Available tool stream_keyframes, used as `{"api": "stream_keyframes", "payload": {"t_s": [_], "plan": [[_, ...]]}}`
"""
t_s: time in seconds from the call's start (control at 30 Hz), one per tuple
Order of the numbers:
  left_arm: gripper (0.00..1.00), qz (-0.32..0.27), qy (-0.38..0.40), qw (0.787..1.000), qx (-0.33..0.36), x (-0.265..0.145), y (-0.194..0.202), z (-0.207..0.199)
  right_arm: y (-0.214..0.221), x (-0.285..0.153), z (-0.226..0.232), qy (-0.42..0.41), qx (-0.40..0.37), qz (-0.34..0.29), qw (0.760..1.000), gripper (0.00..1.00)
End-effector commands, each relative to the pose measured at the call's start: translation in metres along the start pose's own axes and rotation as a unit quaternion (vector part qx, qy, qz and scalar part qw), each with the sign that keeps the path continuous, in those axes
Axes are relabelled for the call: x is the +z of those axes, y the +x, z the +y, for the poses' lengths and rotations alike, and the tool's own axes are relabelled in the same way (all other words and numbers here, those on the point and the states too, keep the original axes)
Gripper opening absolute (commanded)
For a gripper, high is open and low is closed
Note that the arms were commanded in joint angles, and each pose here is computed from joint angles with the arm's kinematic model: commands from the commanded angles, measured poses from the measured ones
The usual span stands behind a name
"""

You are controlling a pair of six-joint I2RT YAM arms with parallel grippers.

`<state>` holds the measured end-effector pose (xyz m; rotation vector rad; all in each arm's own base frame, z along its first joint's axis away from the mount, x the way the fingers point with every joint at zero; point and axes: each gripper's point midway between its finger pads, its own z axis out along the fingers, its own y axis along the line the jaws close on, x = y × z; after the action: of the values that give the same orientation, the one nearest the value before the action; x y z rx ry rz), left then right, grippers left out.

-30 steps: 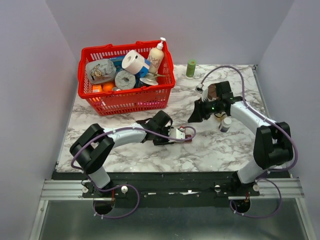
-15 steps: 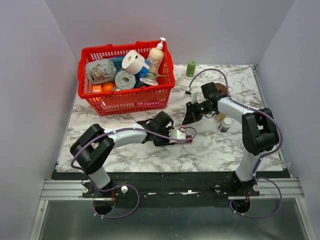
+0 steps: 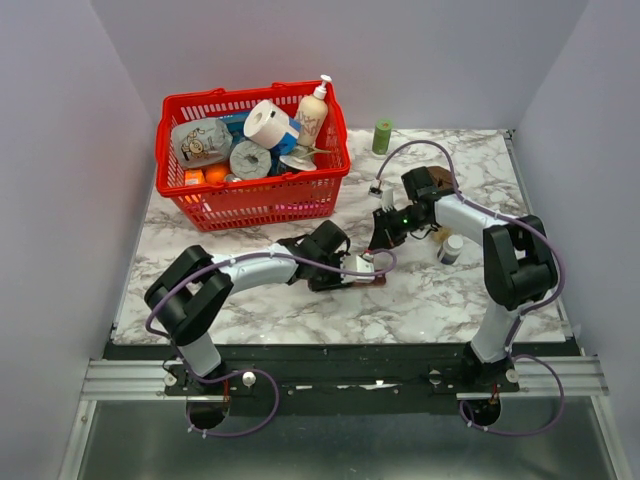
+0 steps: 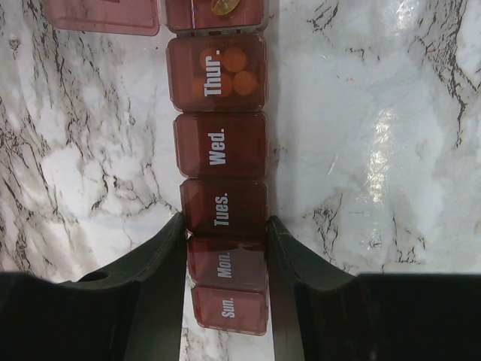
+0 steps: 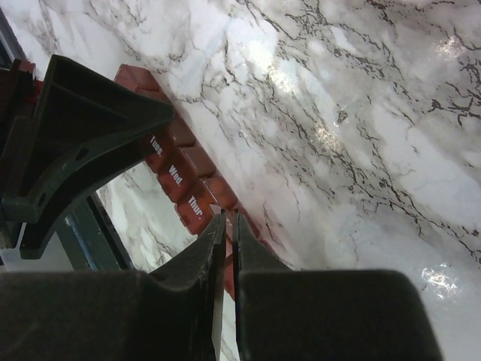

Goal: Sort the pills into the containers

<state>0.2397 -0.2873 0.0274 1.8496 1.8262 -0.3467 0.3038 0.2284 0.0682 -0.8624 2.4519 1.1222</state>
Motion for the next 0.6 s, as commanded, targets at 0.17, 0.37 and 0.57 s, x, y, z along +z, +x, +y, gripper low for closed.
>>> {"api": "stream_keyframes", "payload": {"t_s": [0.17, 0.37, 0.57], "plan": [[0.18, 0.03, 0.022, 0.999, -0.027, 0.008, 0.012, -0.01, 0.013, -0.005, 0.023, -0.04, -0.008, 0.026, 0.999, 0.14], [0.18, 0.034, 0.023, 0.998, -0.038, 0.009, 0.012, -0.009, 0.031, -0.005, 0.041, -0.074, -0.021, 0.043, 0.996, 0.13], [0.18, 0.032, 0.025, 0.998, -0.053, 0.01, 0.009, -0.007, 0.044, 0.001, 0.033, -0.051, -0.013, 0.065, 0.996, 0.13]]}}
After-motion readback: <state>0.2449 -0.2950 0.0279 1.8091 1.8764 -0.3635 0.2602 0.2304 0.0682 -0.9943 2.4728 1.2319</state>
